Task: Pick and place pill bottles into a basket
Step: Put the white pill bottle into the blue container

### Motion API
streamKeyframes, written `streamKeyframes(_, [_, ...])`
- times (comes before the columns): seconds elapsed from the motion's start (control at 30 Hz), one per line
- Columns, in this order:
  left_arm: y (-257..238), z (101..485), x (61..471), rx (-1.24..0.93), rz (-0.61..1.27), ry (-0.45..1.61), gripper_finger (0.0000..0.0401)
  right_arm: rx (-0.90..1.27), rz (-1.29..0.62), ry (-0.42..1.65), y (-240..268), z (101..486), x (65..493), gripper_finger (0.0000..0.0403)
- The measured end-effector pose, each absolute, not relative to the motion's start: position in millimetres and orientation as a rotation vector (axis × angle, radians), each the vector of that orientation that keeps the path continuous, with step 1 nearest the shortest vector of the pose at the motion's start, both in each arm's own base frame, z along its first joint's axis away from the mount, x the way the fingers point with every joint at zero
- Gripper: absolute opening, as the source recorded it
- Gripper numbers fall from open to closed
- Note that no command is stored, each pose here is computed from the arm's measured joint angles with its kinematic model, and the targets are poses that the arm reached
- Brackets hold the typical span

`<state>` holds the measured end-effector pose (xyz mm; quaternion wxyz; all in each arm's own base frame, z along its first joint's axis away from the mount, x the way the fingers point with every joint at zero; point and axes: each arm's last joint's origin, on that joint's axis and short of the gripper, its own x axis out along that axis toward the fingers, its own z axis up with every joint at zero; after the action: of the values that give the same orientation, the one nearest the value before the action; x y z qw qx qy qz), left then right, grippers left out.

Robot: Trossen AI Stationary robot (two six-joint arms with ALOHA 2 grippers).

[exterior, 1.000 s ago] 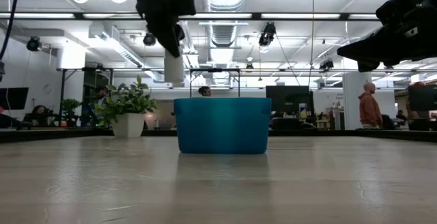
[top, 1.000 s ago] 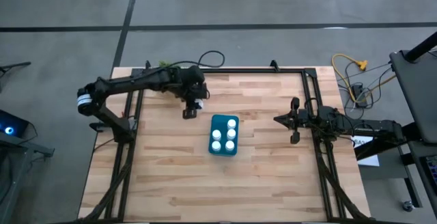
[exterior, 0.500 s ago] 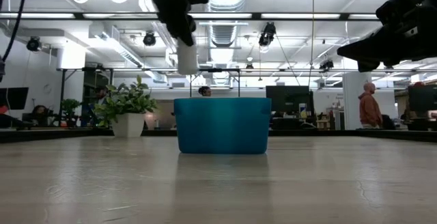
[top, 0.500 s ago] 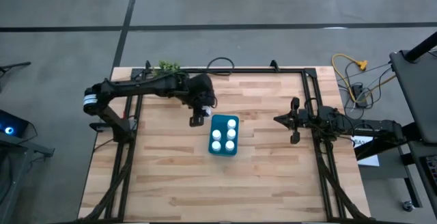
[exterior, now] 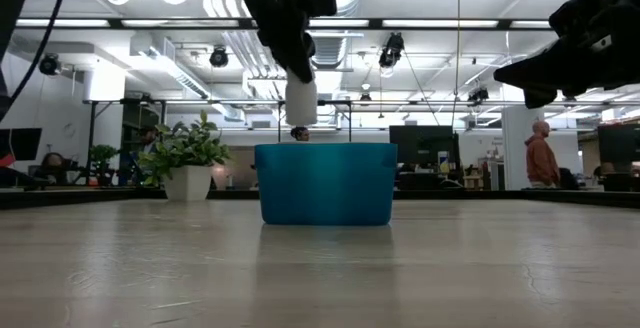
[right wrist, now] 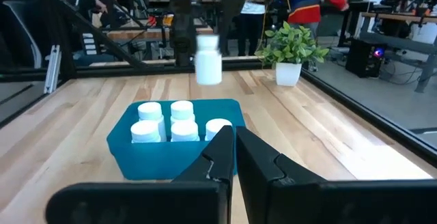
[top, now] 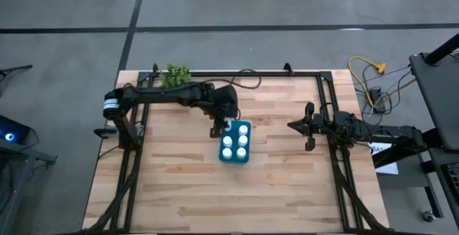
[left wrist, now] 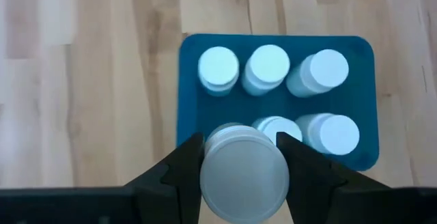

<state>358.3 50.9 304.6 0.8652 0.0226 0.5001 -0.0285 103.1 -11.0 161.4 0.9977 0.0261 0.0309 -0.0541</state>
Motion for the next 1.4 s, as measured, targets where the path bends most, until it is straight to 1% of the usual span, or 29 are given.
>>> streamKeyframes(0.23, [41, 286, 377, 0.063, -0.091, 1.047, 0.0141, 0.053, -0.109, 0.063, -11, 161, 103, 0.0008])
streamKeyframes(0.6, [44, 262, 393, 0.091, -0.076, 1.070, 0.0141, 0.056, -0.109, 0.063, -11, 161, 103, 0.0008])
streamKeyframes(0.77, [45, 244, 399, 0.087, -0.078, 1.124, 0.0141, 0.056, -0.109, 0.061, -11, 161, 103, 0.0008])
streamKeyframes(1.17, [47, 214, 402, 0.116, -0.077, 1.181, 0.0141, 0.055, -0.109, 0.060, -11, 162, 103, 0.0008])
streamKeyframes(1.4, [49, 211, 400, 0.117, -0.070, 1.189, 0.0141, 0.052, -0.109, 0.060, -11, 162, 103, 0.0009])
